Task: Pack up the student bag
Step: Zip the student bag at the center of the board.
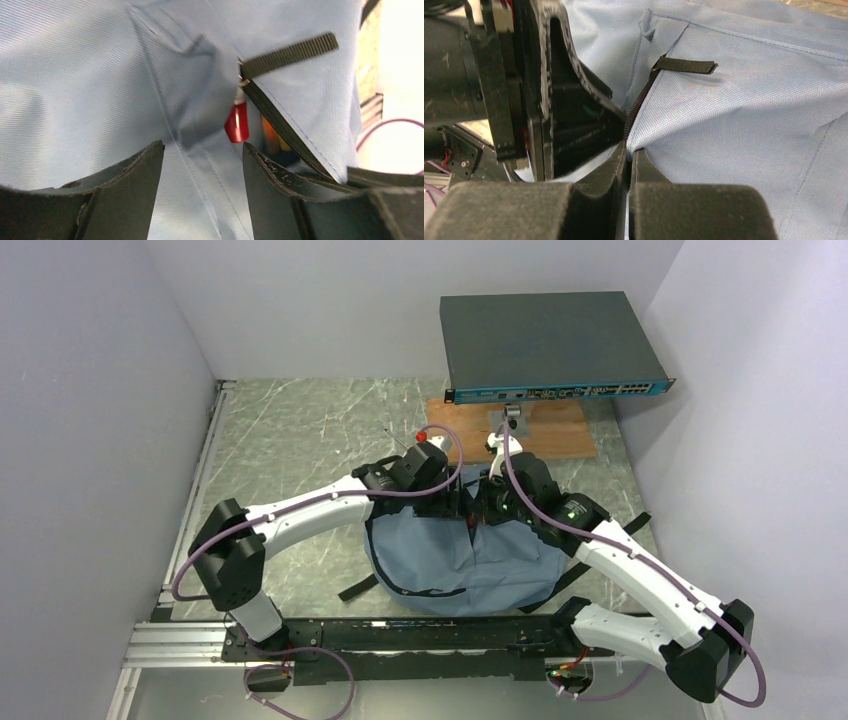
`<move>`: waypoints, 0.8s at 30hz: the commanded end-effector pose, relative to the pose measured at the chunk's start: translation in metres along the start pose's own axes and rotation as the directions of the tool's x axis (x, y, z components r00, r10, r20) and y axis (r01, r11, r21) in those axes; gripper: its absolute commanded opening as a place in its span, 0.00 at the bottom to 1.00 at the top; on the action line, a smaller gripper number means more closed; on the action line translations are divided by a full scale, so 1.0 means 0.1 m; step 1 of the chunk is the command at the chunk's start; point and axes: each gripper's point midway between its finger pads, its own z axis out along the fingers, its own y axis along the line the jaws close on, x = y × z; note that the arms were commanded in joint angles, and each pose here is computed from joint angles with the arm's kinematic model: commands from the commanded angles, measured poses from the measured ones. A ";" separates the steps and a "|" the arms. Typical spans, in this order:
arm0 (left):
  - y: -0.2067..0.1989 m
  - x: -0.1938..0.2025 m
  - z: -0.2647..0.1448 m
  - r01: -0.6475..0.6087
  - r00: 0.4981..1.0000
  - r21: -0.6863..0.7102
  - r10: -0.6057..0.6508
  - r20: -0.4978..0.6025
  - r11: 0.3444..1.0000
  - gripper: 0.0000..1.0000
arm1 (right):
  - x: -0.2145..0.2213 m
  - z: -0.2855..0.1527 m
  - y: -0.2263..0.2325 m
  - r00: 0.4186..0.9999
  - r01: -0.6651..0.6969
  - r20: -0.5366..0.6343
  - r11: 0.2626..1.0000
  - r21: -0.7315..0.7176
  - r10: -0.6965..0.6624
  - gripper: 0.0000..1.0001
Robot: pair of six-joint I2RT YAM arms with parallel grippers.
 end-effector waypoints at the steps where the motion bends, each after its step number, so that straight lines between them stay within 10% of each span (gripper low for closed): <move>1: 0.07 -0.36 -0.03 0.022 0.991 -0.077 -0.012 0.134 0.997 0.65 | -0.37 -0.14 0.31 0.988 0.018 0.153 0.990 -0.139 0.004 0.00; 8: 0.01 -0.50 0.19 0.023 0.991 0.021 -0.026 0.131 1.000 0.62 | -0.33 -0.13 0.30 0.989 0.021 0.149 0.989 -0.144 0.000 0.00; 18: -0.11 -0.40 0.20 -0.013 0.986 0.127 -0.009 0.168 0.992 0.89 | -0.32 -0.12 0.33 0.990 0.008 0.141 0.988 -0.156 0.014 0.00; 24: 0.15 -0.56 0.35 0.023 0.990 0.017 -0.025 0.141 1.000 0.50 | -0.24 -0.08 0.32 0.993 -0.001 0.116 0.987 -0.161 0.020 0.00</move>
